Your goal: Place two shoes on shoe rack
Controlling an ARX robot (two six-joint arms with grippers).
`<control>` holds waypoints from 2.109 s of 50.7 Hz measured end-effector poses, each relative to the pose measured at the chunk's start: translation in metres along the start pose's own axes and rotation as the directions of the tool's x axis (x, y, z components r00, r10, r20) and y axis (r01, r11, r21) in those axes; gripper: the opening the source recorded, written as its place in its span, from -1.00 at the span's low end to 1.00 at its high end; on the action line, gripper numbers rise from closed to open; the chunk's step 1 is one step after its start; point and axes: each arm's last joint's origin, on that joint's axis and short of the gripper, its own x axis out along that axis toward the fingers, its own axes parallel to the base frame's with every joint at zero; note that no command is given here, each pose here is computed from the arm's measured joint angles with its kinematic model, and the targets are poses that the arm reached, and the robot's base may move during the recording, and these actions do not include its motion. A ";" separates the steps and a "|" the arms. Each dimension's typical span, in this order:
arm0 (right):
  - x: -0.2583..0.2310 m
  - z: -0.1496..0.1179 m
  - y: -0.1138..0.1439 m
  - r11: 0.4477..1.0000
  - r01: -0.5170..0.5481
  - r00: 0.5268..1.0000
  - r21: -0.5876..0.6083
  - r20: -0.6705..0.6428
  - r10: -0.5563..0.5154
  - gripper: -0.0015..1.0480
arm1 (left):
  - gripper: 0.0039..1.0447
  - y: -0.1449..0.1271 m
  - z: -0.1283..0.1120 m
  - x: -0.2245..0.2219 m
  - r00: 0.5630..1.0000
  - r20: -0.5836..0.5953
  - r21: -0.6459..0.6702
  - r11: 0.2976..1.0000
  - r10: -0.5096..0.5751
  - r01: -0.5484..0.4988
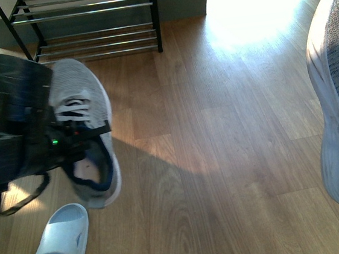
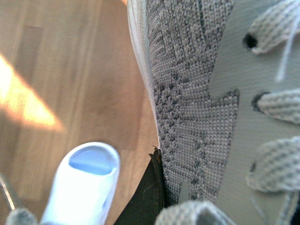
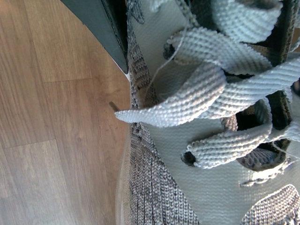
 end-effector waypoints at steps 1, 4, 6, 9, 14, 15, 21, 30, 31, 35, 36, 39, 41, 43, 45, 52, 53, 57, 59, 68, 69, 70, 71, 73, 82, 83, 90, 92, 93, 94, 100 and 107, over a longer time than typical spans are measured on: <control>0.000 0.000 0.000 1.000 0.000 1.000 0.000 0.000 0.000 -0.93 | -0.95 0.004 0.000 -0.013 1.000 0.004 0.001 1.000 0.013 -0.013; 0.000 0.000 0.000 1.000 0.000 1.000 0.000 0.000 0.000 -0.93 | -0.95 0.019 -0.005 -0.059 0.999 0.004 0.011 0.999 0.049 -0.049; 0.000 0.000 0.000 1.000 0.000 1.000 0.000 0.000 0.000 -0.93 | -0.95 0.028 -0.009 -0.085 0.998 0.004 0.022 0.998 0.060 -0.060; 0.000 0.000 0.000 1.000 0.000 1.000 0.000 0.000 0.000 -0.93 | -0.95 0.038 -0.012 -0.126 0.995 0.033 0.049 0.994 0.092 -0.094; 0.000 0.000 0.000 1.000 0.000 1.000 0.000 0.000 0.000 -0.93 | -0.95 0.047 -0.008 -0.185 0.982 0.142 0.062 0.989 0.127 -0.137; 0.000 0.000 0.000 1.000 0.000 1.000 0.000 0.000 0.000 -0.93 | -0.95 0.048 -0.007 -0.195 0.978 0.165 0.064 0.988 0.129 -0.141; 0.000 0.000 0.000 1.000 0.000 1.000 0.000 0.000 0.000 -0.93 | -0.95 0.055 -0.005 -0.234 0.957 0.266 0.049 0.990 0.113 -0.130; 0.000 0.000 0.000 1.000 -0.001 1.000 0.000 0.000 0.001 -0.93 | -0.95 0.056 -0.003 -0.244 0.946 0.310 0.033 0.994 0.092 -0.107; 0.000 0.000 0.000 1.000 -0.001 1.000 0.000 0.000 0.001 -0.93 | -0.95 0.056 -0.003 -0.244 0.946 0.310 0.034 0.994 0.092 -0.108; 0.000 0.000 0.000 1.000 0.000 1.000 0.000 0.000 0.000 -0.93 | -0.95 0.056 -0.004 -0.243 0.949 0.302 0.041 0.993 0.093 -0.110; 0.000 0.000 0.000 1.000 0.000 1.000 0.000 0.000 0.000 -0.93 | -0.95 0.056 -0.005 -0.241 0.951 0.295 0.047 0.993 0.092 -0.111; 0.000 0.000 0.000 1.000 0.000 1.000 0.000 0.000 0.000 -0.93 | -0.95 0.057 -0.007 -0.240 0.954 0.285 0.056 0.992 0.092 -0.113; 0.000 0.000 0.000 1.000 0.000 1.000 0.000 0.000 0.000 -0.93 | -0.95 0.057 -0.008 -0.240 0.954 0.285 0.057 0.992 0.092 -0.112; 0.000 0.000 0.000 1.000 0.000 1.000 0.000 0.000 0.000 -0.93 | -0.95 0.057 -0.007 -0.240 0.954 0.286 0.056 0.992 0.094 -0.115; 0.000 0.000 0.000 1.000 -0.001 1.000 0.000 -0.001 0.001 -0.93 | -0.95 0.057 -0.007 -0.240 0.953 0.287 0.055 0.991 0.098 -0.119; 0.000 0.000 0.000 1.000 -0.002 1.000 0.000 -0.001 0.002 -0.93 | -0.95 0.057 -0.007 -0.240 0.953 0.287 0.056 0.992 0.097 -0.117; 0.000 0.000 0.000 1.000 -0.004 1.000 -0.001 -0.002 0.004 -0.93 | -0.95 0.057 -0.008 -0.240 0.953 0.287 0.056 0.991 0.098 -0.118; 0.000 0.000 0.000 1.000 -0.005 1.000 -0.001 -0.002 0.005 -0.93 | -0.95 0.057 -0.007 -0.240 0.953 0.288 0.055 0.991 0.100 -0.120; 0.000 0.000 0.000 1.000 -0.001 1.000 -0.001 -0.001 0.001 -0.93 | -0.95 0.057 -0.007 -0.240 0.953 0.287 0.056 0.991 0.097 -0.118; 0.000 0.000 0.000 1.000 -0.002 1.000 -0.001 -0.002 0.002 -0.93 | -0.95 0.057 -0.007 -0.240 0.953 0.287 0.055 0.991 0.100 -0.121; 0.000 0.000 0.000 1.000 -0.002 1.000 0.000 -0.002 0.002 -0.93 | -0.95 0.057 -0.008 -0.240 0.953 0.286 0.055 0.991 0.100 -0.120; 0.000 0.000 0.000 1.000 -0.002 1.000 -0.001 -0.002 0.002 -0.93 | -0.95 0.057 -0.008 -0.240 0.953 0.286 0.055 0.991 0.099 -0.120; 0.000 0.000 0.000 1.000 -0.002 1.000 -0.001 -0.002 0.002 -0.93 | -0.95 0.057 -0.008 -0.240 0.954 0.285 0.057 0.991 0.097 -0.118; 0.000 0.000 0.000 1.000 -0.001 1.000 -0.001 -0.001 0.001 -0.93 | -0.95 0.057 -0.008 -0.240 0.954 0.285 0.058 0.991 0.097 -0.119; 0.000 0.000 -0.001 1.000 0.013 1.000 0.002 0.002 -0.013 -0.93 | -0.95 0.056 -0.008 -0.240 0.956 0.281 0.065 0.992 0.084 -0.106; 0.000 0.000 -0.001 1.000 0.014 1.000 0.002 0.002 -0.014 -0.93 | -0.95 0.056 -0.008 -0.240 0.956 0.282 0.064 0.992 0.083 -0.105; 0.000 0.000 0.000 1.000 0.006 1.000 0.001 0.001 -0.006 -0.93 | -0.95 0.057 -0.008 -0.240 0.954 0.285 0.062 0.992 0.092 -0.114; 0.000 0.000 0.000 1.000 0.005 1.000 0.001 0.001 -0.005 -0.93 | -0.95 0.057 -0.008 -0.240 0.954 0.285 0.062 0.992 0.091 -0.113; 0.000 0.000 -0.001 1.000 0.006 1.000 0.001 0.001 -0.006 -0.93 | -0.95 0.057 -0.008 -0.240 0.954 0.284 0.062 0.992 0.090 -0.112; 0.000 0.000 -0.001 1.000 0.006 1.000 0.001 0.001 -0.006 -0.93 | -0.95 0.057 -0.008 -0.240 0.955 0.284 0.062 0.992 0.090 -0.112; 0.000 0.000 0.000 1.000 0.004 1.000 0.001 0.001 -0.004 -0.93 | -0.95 0.057 -0.008 -0.240 0.954 0.285 0.061 0.992 0.092 -0.114; 0.000 0.000 -0.001 1.000 0.009 1.000 0.002 0.002 -0.009 -0.93 | -0.95 0.056 -0.008 -0.240 0.955 0.282 0.064 0.992 0.087 -0.110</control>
